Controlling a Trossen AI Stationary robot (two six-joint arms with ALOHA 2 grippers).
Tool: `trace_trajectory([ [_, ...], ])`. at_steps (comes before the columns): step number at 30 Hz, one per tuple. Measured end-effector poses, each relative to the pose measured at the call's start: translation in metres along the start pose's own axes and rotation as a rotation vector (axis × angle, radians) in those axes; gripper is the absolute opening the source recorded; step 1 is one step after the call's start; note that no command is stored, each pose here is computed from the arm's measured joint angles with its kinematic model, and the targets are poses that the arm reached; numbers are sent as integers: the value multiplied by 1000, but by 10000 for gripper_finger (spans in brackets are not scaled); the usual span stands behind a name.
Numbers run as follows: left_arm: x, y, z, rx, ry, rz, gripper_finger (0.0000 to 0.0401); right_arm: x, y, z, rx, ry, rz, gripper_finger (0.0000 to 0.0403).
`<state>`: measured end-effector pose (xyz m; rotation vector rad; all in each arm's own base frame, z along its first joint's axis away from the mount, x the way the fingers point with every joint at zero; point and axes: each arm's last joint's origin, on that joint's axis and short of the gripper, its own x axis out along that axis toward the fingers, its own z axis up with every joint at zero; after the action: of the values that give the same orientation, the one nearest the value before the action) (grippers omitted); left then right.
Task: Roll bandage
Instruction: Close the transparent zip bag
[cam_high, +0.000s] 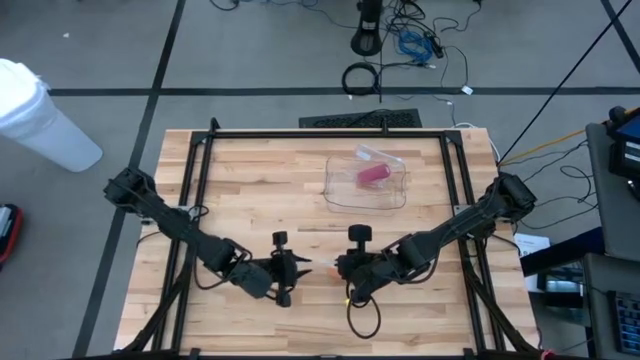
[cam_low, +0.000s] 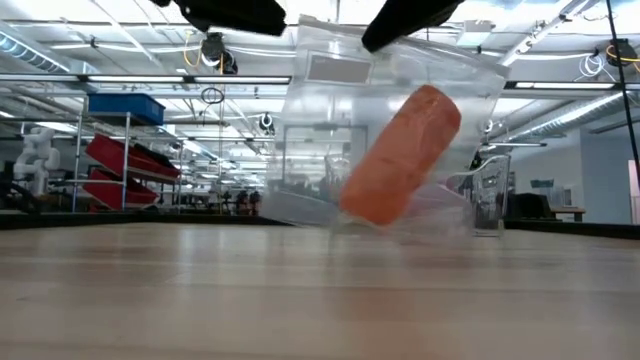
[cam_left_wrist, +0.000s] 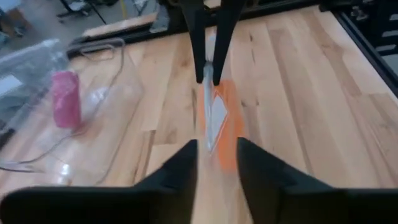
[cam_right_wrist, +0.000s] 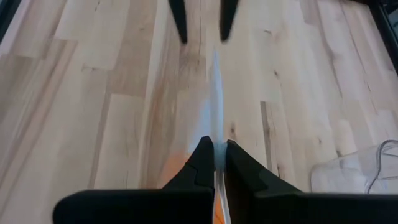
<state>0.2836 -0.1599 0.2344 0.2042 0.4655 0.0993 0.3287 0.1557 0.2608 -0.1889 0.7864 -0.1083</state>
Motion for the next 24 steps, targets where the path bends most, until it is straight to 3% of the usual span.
trace_trajectory([
  [5,11,7,0,-19,6,-3,184,0,0,2,-4,-18,4,2],
  [9,15,14,3,-39,-12,16,214,0,0,2,-16,-18,4,2],
  [19,37,17,1,-45,-40,-71,218,1,0,7,-44,-60,11,2],
  [24,44,17,-3,-39,-34,-62,163,2,-2,7,-40,-50,32,2],
])
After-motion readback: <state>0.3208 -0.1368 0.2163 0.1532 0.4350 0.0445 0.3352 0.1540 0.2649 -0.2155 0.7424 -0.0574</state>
